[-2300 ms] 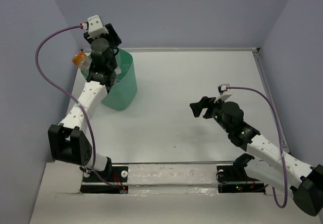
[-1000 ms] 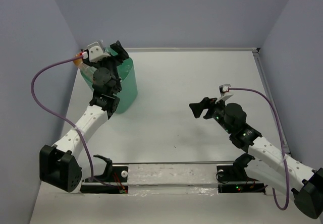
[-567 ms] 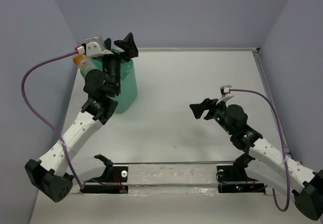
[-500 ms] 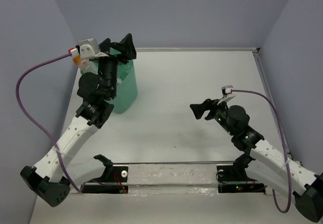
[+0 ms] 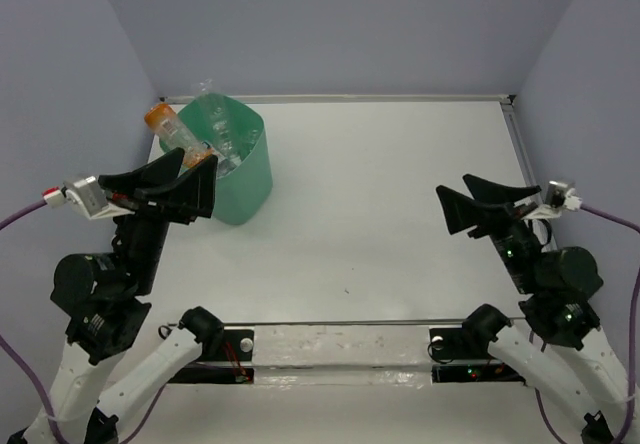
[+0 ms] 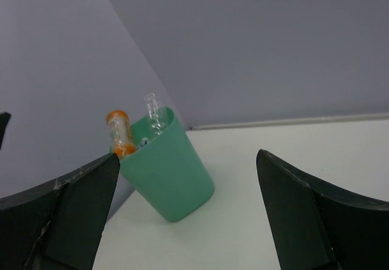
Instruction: Put the plastic bottles in the bin
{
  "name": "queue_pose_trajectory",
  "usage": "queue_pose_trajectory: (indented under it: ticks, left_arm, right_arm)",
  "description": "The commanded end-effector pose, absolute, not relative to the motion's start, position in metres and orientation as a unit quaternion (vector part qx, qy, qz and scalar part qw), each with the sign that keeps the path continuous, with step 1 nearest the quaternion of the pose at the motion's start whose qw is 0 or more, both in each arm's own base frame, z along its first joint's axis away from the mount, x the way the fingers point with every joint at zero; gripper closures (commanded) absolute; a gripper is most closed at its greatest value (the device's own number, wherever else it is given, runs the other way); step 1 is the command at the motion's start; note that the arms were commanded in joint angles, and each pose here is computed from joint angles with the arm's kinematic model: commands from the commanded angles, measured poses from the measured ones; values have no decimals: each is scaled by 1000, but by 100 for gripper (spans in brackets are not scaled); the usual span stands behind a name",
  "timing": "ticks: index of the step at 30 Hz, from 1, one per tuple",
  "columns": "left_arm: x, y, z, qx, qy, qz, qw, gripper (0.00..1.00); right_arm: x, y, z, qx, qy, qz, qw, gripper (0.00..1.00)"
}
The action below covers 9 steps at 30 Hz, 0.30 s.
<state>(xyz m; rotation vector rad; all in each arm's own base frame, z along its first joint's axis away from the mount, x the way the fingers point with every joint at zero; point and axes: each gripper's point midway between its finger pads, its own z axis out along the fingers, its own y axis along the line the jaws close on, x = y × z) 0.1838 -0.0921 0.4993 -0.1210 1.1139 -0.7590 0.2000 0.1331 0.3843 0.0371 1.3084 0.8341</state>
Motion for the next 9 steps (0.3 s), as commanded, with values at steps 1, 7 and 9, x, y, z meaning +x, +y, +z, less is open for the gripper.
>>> queue_pose_trajectory:
  ticks: [1,7,9]
  left_arm:
    - [162,-92,461,-31,558,-363,746,1]
    - [144,-78,437,-35,558,-363,745,1]
    - [150,-76,429,-45,567,-351,744,1]
  right_arm:
    - [168,97,427,27,545,363,755,0]
    - [177,81,410,70,545,336,765,0]
    - [180,86,415,64,538,341,769,0]
